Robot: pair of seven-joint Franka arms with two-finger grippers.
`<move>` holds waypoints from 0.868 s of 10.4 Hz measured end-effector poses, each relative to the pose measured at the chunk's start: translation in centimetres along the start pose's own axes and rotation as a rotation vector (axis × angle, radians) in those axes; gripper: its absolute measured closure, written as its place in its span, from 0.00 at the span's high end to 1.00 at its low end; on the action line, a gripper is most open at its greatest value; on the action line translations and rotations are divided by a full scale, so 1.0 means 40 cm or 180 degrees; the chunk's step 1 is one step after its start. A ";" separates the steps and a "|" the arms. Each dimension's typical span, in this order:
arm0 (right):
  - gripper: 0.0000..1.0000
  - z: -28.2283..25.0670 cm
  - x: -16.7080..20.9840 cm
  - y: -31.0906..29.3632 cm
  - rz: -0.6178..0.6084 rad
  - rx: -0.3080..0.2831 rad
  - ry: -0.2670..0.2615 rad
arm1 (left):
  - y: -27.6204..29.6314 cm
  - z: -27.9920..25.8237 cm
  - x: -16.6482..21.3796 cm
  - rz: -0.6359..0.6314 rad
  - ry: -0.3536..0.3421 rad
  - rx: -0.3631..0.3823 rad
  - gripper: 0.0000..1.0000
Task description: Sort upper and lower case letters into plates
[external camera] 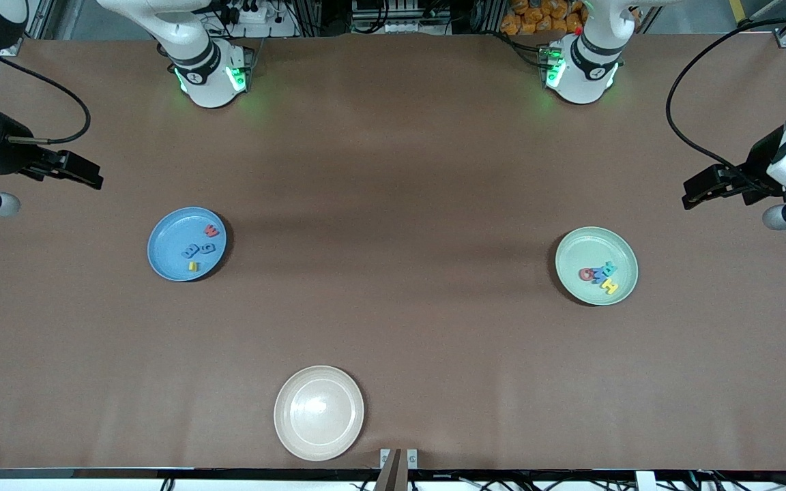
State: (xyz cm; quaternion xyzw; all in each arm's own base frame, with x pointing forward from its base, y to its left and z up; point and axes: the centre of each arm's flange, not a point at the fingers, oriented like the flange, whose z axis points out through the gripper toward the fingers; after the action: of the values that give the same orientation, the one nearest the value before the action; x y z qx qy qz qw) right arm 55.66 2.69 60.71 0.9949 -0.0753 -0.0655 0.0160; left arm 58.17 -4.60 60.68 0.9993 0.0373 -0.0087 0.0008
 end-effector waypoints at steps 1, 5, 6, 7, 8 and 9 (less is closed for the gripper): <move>1.00 0.000 0.000 0.001 -0.0008 0.0000 0.0005 | 0.000 0.000 0.000 0.0000 0.0000 0.0000 1.00; 1.00 -0.001 -0.001 -0.005 -0.0050 -0.0001 0.0007 | -0.002 -0.008 0.000 -0.0004 0.0023 -0.0004 1.00; 1.00 -0.001 -0.001 -0.005 -0.0053 -0.0001 0.0007 | -0.004 -0.016 0.001 -0.0009 0.0044 -0.0007 1.00; 1.00 -0.001 -0.001 -0.005 -0.0054 -0.0001 0.0007 | -0.007 -0.021 0.002 -0.0002 0.0058 -0.0008 1.00; 1.00 -0.001 -0.001 -0.005 -0.0055 -0.0001 0.0007 | -0.009 -0.024 0.002 0.0016 0.0065 -0.0002 1.00; 1.00 -0.001 -0.001 -0.005 -0.0055 -0.0001 0.0007 | -0.011 -0.024 0.002 0.0033 0.0067 0.0013 1.00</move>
State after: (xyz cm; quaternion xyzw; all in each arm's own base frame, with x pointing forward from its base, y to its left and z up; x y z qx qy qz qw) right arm 55.66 2.90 60.73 0.9956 -0.0667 -0.0646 0.0156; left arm 58.25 -4.15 61.63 0.9995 0.0320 0.0018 -0.0016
